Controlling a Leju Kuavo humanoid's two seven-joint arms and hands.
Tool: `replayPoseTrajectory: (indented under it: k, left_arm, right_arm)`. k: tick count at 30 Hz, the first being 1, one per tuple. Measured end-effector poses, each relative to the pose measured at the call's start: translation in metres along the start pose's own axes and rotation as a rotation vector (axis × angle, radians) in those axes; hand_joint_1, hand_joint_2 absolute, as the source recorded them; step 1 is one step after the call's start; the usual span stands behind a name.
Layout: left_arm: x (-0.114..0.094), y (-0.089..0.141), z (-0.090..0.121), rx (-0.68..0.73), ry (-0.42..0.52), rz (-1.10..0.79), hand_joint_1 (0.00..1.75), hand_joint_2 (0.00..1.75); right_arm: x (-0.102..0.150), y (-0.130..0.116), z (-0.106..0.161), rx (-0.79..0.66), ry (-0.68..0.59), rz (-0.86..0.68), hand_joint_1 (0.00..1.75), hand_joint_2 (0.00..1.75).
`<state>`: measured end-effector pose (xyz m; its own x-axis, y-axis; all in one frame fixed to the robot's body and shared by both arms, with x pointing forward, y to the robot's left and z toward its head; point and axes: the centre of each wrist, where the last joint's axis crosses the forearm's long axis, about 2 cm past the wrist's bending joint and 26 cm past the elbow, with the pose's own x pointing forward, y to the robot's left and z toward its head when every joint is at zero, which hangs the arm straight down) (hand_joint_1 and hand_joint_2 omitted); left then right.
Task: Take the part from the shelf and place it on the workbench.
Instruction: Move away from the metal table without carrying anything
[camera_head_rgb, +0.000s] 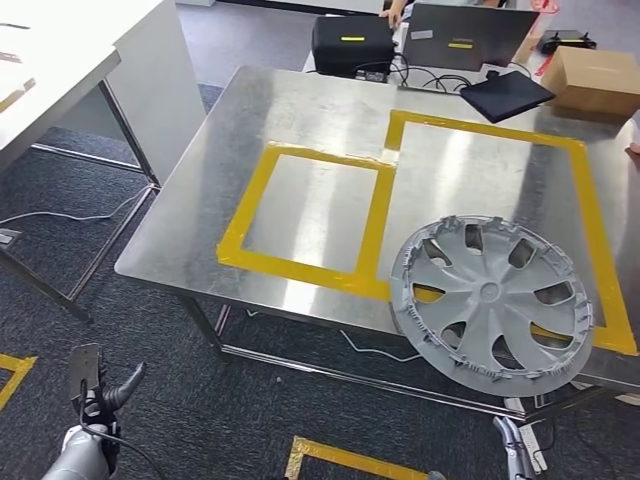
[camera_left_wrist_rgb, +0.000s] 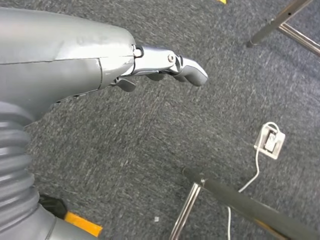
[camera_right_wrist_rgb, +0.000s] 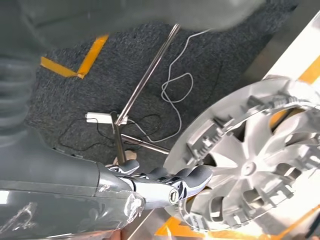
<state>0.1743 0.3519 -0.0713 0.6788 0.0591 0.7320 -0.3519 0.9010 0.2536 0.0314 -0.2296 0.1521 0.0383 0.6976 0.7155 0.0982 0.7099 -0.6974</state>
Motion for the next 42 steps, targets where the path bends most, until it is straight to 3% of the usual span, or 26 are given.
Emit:
replayPoseTrajectory:
  k: [42]
  left_arm:
    - [-0.006,-0.012,0.006,-0.071,-0.005,-0.053,0.0,0.0]
  right_arm:
    - [-0.001,0.001,-0.001,0.011,0.007,-0.025,0.0,0.0]
